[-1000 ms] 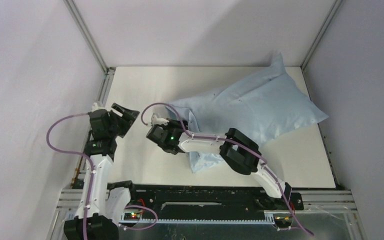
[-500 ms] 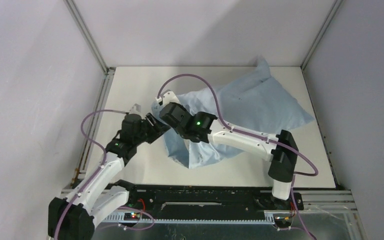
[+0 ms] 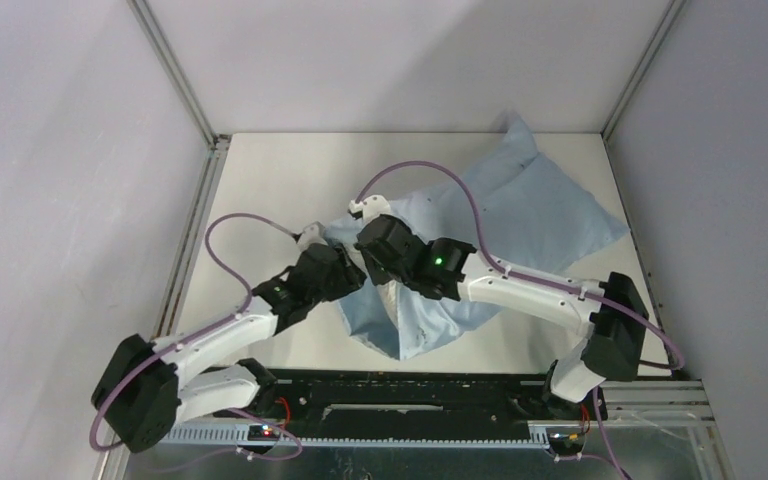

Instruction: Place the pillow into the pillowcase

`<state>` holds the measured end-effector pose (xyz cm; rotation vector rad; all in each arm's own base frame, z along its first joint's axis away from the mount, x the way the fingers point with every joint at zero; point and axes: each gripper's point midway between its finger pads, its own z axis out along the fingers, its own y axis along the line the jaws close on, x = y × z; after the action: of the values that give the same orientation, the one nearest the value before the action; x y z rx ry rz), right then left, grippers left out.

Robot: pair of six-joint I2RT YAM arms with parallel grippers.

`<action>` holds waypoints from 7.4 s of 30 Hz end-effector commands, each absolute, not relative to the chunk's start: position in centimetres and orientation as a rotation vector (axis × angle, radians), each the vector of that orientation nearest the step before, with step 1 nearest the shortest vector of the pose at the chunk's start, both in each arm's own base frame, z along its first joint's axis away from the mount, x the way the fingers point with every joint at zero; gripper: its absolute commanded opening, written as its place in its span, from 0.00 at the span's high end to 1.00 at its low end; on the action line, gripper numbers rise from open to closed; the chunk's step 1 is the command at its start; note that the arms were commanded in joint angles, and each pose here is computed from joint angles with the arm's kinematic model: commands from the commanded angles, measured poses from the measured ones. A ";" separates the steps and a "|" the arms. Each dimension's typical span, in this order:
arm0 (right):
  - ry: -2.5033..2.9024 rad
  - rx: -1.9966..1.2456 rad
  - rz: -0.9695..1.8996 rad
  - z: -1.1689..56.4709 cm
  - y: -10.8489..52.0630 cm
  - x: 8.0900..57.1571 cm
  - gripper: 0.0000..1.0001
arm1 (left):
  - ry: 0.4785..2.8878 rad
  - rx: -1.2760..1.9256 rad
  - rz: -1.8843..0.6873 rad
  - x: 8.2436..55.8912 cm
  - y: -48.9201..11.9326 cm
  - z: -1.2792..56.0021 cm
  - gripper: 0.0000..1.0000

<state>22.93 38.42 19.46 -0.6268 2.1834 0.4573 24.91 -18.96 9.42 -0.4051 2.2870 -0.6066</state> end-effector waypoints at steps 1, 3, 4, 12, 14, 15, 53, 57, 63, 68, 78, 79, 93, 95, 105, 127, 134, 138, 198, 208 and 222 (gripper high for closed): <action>2.061 -0.490 0.715 25.4 40.3 22.4 1.00 | 2.237 -0.366 -0.455 25.7 -18.6 7.9 0.37; 2.067 -0.491 0.725 25.2 40.3 22.0 1.00 | 2.252 -0.348 -0.406 25.6 -18.7 6.9 0.34; 2.073 -0.485 0.728 25.1 40.2 21.9 1.00 | 2.260 -0.343 -0.376 25.5 -18.6 6.3 0.32; 2.098 -0.454 0.750 24.9 39.8 20.5 1.00 | 2.330 -0.371 -0.138 25.3 -17.4 1.5 0.41; 2.089 -0.446 0.761 25.6 39.4 20.3 1.00 | 2.337 -0.378 -0.119 25.3 -17.4 0.9 0.52; 2.089 -0.441 0.761 25.7 39.2 20.2 1.00 | 2.338 -0.381 -0.119 25.3 -17.5 0.7 0.58; 1.992 -0.367 1.054 31.1 39.7 18.1 1.00 | 2.206 -0.260 -0.143 24.1 -18.5 4.5 0.12; 2.006 -0.386 1.051 30.7 40.0 17.1 1.00 | 2.238 -0.283 -0.045 24.6 -18.5 3.6 0.13; 2.084 -0.418 0.972 27.6 40.3 15.5 1.00 | 2.326 -0.240 0.057 24.7 -19.5 0.7 0.37; 2.155 -0.396 0.929 23.5 39.7 15.2 1.00 | 2.381 -0.220 0.051 24.0 -19.8 -1.4 0.71; 2.310 -0.362 0.823 15.4 39.4 16.6 1.00 | 2.272 -0.238 -0.230 23.7 -20.7 4.5 1.00; 2.325 -0.359 0.811 14.7 39.4 16.9 1.00 | 2.253 -0.236 -0.287 23.6 -21.1 5.5 1.00; 2.446 -0.299 0.763 9.5 39.3 19.9 1.00 | 2.186 -0.236 -0.585 20.1 -19.8 7.6 1.00; 2.435 -0.294 0.769 9.9 39.2 20.1 1.00 | 2.193 -0.247 -0.595 19.6 -19.5 7.0 1.00; 2.453 -0.284 0.752 9.1 38.9 20.6 1.00 | 2.135 -0.225 -0.746 18.9 -20.3 10.0 1.00; 2.384 -0.238 0.632 11.0 36.8 23.1 1.00 | 2.290 -0.459 -0.730 15.4 -16.9 7.3 1.00; 2.290 -0.243 0.459 14.5 35.0 25.4 1.00 | 2.371 -0.663 -0.676 13.7 -14.7 2.3 1.00; 2.290 -0.268 0.411 14.3 34.6 25.8 1.00 | 2.372 -0.687 -0.664 13.6 -14.2 1.4 1.00; 2.641 -0.314 0.809 2.8 39.7 20.0 1.00 | 2.419 -0.205 -0.310 21.7 -20.9 4.7 0.46; 2.623 -0.319 0.739 3.1 38.3 20.4 1.00 | 2.408 -0.271 -0.217 22.7 -18.4 3.2 0.74; 2.516 -0.450 0.440 6.2 34.5 21.4 1.00 | 2.219 -0.665 -0.208 24.0 -7.6 6.6 1.00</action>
<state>22.55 38.51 7.49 -0.3418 2.4560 0.6976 23.94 -11.70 6.82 -0.5754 2.2705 -0.3150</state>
